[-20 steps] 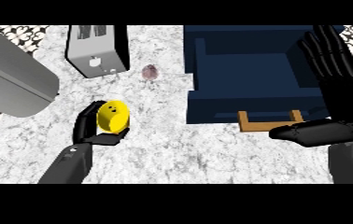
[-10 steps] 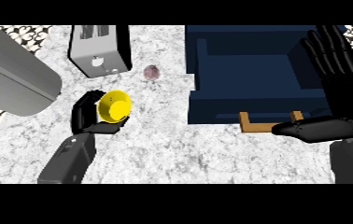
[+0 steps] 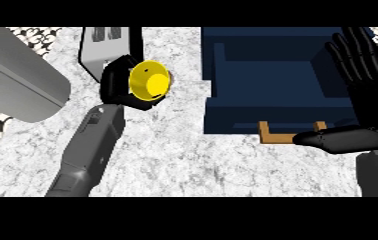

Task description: Pick up the cup, place it into the drawer and close the drawer

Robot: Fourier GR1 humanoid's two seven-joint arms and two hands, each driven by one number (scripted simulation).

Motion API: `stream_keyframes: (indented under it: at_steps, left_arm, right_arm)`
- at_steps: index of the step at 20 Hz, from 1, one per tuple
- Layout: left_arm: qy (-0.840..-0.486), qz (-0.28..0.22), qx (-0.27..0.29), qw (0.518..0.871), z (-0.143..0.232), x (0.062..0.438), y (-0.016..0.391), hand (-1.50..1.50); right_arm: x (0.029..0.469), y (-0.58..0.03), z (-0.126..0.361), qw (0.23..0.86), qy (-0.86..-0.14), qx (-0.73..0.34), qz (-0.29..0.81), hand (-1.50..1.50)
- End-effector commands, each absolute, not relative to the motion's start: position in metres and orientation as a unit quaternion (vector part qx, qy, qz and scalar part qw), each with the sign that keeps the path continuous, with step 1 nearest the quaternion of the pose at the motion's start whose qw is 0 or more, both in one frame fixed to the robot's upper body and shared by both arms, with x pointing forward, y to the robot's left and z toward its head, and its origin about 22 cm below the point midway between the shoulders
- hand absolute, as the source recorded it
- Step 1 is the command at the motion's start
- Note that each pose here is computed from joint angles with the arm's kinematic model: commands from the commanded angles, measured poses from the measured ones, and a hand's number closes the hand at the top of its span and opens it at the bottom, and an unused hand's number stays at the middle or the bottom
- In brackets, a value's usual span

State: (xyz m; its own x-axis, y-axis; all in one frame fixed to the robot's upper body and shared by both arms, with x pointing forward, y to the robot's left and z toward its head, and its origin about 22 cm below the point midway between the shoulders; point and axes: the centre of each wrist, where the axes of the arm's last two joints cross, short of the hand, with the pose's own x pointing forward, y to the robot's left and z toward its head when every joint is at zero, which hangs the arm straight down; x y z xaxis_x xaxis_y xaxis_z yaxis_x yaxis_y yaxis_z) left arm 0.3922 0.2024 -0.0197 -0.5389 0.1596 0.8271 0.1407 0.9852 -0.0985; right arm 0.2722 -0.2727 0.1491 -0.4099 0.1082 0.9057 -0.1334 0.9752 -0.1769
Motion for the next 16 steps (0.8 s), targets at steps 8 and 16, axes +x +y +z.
stream_keyframes:
  at_steps: [8,16]
  left_arm:
    - [-0.881,-0.050,-0.113,0.457,0.141,0.431,0.100,1.50]
    - [-0.848,-0.073,-0.071,0.520,0.173,0.437,0.048,1.50]
  right_arm:
    - [0.273,-0.269,0.137,0.540,-0.835,0.010,0.105,-1.50]
    - [0.282,-0.274,0.134,0.533,-0.839,0.011,0.108,-1.50]
